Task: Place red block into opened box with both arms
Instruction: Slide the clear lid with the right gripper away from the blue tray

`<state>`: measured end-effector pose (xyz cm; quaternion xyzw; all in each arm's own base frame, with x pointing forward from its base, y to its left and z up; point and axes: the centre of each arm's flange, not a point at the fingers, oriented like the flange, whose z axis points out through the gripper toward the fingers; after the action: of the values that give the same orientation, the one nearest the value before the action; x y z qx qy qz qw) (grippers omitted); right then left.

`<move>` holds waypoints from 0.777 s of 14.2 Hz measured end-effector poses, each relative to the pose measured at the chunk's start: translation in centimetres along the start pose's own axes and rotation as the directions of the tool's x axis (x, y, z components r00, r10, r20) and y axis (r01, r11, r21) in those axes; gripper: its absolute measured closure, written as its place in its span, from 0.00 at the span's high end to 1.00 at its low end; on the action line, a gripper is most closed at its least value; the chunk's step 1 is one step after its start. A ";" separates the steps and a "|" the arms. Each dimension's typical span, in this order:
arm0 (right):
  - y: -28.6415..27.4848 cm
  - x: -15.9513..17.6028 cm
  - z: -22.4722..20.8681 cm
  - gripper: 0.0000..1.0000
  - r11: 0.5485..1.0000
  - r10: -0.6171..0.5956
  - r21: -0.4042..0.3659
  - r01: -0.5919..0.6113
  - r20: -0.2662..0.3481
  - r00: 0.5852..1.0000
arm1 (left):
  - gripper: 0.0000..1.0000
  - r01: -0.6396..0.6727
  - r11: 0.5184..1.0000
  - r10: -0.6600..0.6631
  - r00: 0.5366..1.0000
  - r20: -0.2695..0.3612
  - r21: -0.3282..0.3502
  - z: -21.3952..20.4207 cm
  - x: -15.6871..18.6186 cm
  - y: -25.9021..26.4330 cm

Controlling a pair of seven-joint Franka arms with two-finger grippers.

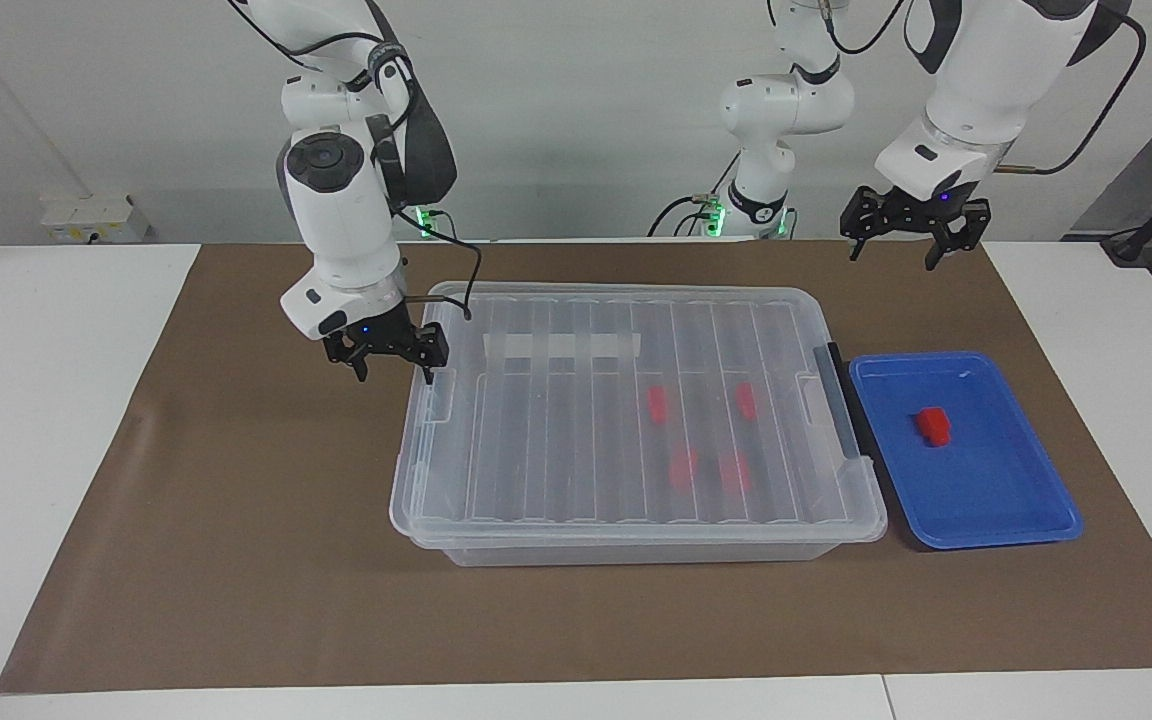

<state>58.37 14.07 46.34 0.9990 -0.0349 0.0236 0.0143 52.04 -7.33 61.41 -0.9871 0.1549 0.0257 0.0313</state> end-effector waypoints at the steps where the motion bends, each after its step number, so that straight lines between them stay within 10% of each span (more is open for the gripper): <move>1: 0.2 0.0 0.0 0.97 1.000 -0.010 -0.004 0.010 0.002 1.000 | 1.00 -0.001 1.000 0.001 1.000 0.000 0.000 0.0 0.0 0.0; 11: 9.6 2.1 0.3 1.00 0.981 -0.191 -0.037 0.191 0.016 0.982 | 1.00 0.001 1.000 -0.001 1.000 0.001 0.002 0.1 0.0 0.0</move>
<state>59.81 4.34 46.42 0.9974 0.0605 0.0152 0.0354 52.05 -7.32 61.32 -0.9871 0.1544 0.0262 0.0322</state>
